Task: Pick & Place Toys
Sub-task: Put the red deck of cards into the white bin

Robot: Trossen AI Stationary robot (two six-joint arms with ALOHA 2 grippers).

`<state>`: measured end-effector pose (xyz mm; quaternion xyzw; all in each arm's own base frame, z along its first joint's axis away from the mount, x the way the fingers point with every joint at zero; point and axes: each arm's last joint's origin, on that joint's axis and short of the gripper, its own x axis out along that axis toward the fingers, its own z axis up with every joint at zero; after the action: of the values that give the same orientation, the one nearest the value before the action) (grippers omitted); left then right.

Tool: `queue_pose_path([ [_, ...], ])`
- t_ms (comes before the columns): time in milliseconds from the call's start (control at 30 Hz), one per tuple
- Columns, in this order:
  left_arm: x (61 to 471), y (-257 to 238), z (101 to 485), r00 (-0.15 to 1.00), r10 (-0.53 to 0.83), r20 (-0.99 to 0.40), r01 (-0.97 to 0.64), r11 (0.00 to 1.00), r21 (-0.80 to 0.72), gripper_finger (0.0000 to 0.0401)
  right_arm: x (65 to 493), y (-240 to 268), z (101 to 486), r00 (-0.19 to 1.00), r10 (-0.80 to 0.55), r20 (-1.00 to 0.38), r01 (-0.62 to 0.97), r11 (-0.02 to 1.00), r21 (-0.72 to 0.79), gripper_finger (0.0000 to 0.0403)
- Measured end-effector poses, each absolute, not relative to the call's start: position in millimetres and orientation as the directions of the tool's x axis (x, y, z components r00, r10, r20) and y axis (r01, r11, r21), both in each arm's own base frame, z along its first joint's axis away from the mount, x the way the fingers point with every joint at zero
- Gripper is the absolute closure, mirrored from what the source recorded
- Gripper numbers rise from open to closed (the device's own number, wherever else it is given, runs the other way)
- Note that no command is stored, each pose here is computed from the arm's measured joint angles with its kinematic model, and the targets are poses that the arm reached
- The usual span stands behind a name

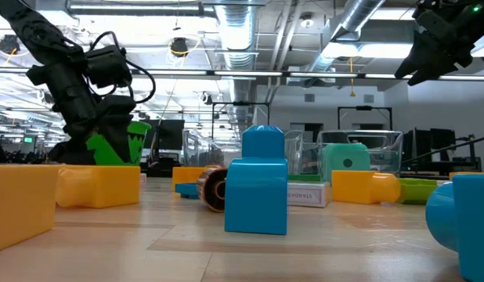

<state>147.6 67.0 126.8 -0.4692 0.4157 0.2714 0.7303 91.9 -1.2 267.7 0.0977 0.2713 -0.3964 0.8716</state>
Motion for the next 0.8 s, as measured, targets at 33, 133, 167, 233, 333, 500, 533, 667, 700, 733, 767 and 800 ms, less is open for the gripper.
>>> queue_pose_path([
  [33,147.8,66.5,126.8,0.503,0.011,-0.864,-0.788,0.416,-0.454,0.0046,91.9,-1.2,267.7,0.538,-0.638,-0.55,0.744,0.667,-0.045,0.0072],
  [133,148.6,64.7,125.9,0.49,0.023,-0.872,-0.793,0.426,-0.434,0.0071,91.9,-1.2,267.7,0.538,-0.638,-0.55,0.744,0.667,-0.045,0.0072],
  [167,149.0,64.0,125.2,0.484,0.025,-0.875,-0.795,0.43,-0.428,0.0077,91.9,-1.2,267.7,0.539,-0.638,-0.55,0.744,0.667,-0.045,0.0072],
  [233,150.1,63.2,124.1,0.475,0.026,-0.879,-0.797,0.436,-0.418,0.0085,91.8,-1.2,267.7,0.539,-0.638,-0.55,0.744,0.667,-0.044,0.0072],
  [333,151.5,63.3,123.8,0.481,0.03,-0.876,-0.795,0.437,-0.421,0.0081,91.8,-1.2,267.7,0.539,-0.638,-0.55,0.744,0.667,-0.044,0.0072],
  [500,153.4,65.9,129.1,0.531,0.023,-0.847,-0.774,0.421,-0.473,0.0028,91.8,-1.3,267.7,0.539,-0.638,-0.55,0.744,0.666,-0.044,0.0072],
  [533,154.5,66.3,131.3,0.54,0.022,-0.842,-0.77,0.418,-0.483,0.0016,91.9,-1.3,267.7,0.538,-0.638,-0.55,0.744,0.667,-0.045,0.0072],
  [667,159.5,65.9,139.2,0.57,0.001,-0.822,-0.743,0.427,-0.515,0.0009,91.9,-1.1,267.7,0.54,-0.635,-0.553,0.743,0.668,-0.043,0.0072],
  [700,161.1,65.5,141.3,0.574,-0.002,-0.819,-0.738,0.433,-0.518,0.001,91.9,-1.2,267.7,0.54,-0.634,-0.553,0.742,0.669,-0.043,0.0072],
  [733,161.9,64.4,142.8,0.569,-0.008,-0.822,-0.737,0.439,-0.514,0.0011,91.9,-1.1,267.6,0.54,-0.633,-0.554,0.742,0.67,-0.042,0.0072],
  [767,162.4,63.3,143.7,0.562,-0.013,-0.827,-0.739,0.443,-0.508,0.0009,91.9,-1.1,267.6,0.54,-0.633,-0.555,0.741,0.67,-0.042,0.0072],
  [800,163.0,62.1,144.7,0.556,-0.015,-0.831,-0.739,0.448,-0.503,0.0006,92.0,-1.1,267.6,0.54,-0.632,-0.555,0.741,0.67,-0.042,0.0072],
])
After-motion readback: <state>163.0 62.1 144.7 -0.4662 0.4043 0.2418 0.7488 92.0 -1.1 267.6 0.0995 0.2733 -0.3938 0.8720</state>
